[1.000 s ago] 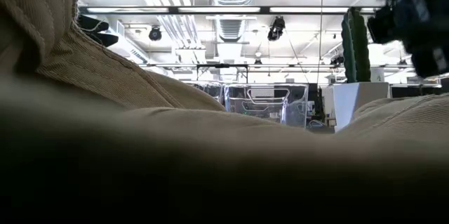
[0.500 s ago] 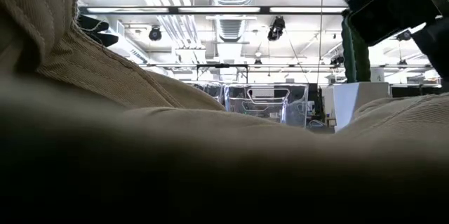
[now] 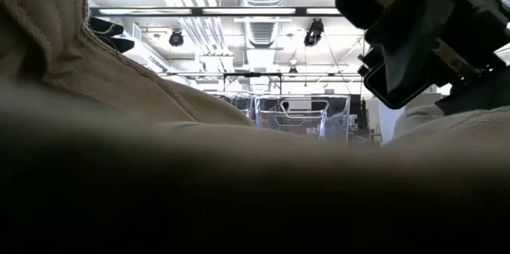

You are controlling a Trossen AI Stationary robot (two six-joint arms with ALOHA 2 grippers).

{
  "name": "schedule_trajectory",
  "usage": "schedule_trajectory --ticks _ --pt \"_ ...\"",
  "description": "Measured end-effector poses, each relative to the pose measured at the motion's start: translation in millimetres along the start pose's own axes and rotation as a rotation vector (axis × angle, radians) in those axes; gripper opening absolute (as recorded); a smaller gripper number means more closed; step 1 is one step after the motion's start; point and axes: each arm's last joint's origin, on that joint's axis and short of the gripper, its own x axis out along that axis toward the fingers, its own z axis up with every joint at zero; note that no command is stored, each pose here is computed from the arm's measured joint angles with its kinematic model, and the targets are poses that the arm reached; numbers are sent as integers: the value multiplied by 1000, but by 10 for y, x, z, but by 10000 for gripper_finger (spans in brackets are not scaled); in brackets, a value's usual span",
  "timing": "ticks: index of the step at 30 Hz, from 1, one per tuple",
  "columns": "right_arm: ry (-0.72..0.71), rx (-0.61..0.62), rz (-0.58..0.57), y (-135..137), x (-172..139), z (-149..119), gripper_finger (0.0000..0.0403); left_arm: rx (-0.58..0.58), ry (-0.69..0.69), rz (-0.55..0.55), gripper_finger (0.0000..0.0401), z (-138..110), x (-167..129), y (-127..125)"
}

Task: Pick & Place hat
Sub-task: Put the bottom brown cap into the right transparent bin

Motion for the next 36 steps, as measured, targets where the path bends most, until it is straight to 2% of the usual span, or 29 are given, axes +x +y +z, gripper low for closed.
schedule_trajectory --ticks 5,11,19,23,27,31,36 --pt "-43 47 5 0 20 61 203 0 0 0 181 0 0 0" --pt "-96 94 19 131 18 152 203 0 0 0 181 0 0 0" --pt "-146 66 -129 241 173 225 196 0 0 0 181 0 0 0" --pt "-145 -9 -223 288 313 249 159 0 0 0 181 -1 0 0" --pt "-130 -105 -215 421 422 255 92 0 0 0 181 -1 0 0" --pt "-142 -187 -282 540 432 227 23 0 0 0 181 -1 0 0" --pt "-245 -248 -355 648 247 161 16 0 0 0 181 -1 0 0"
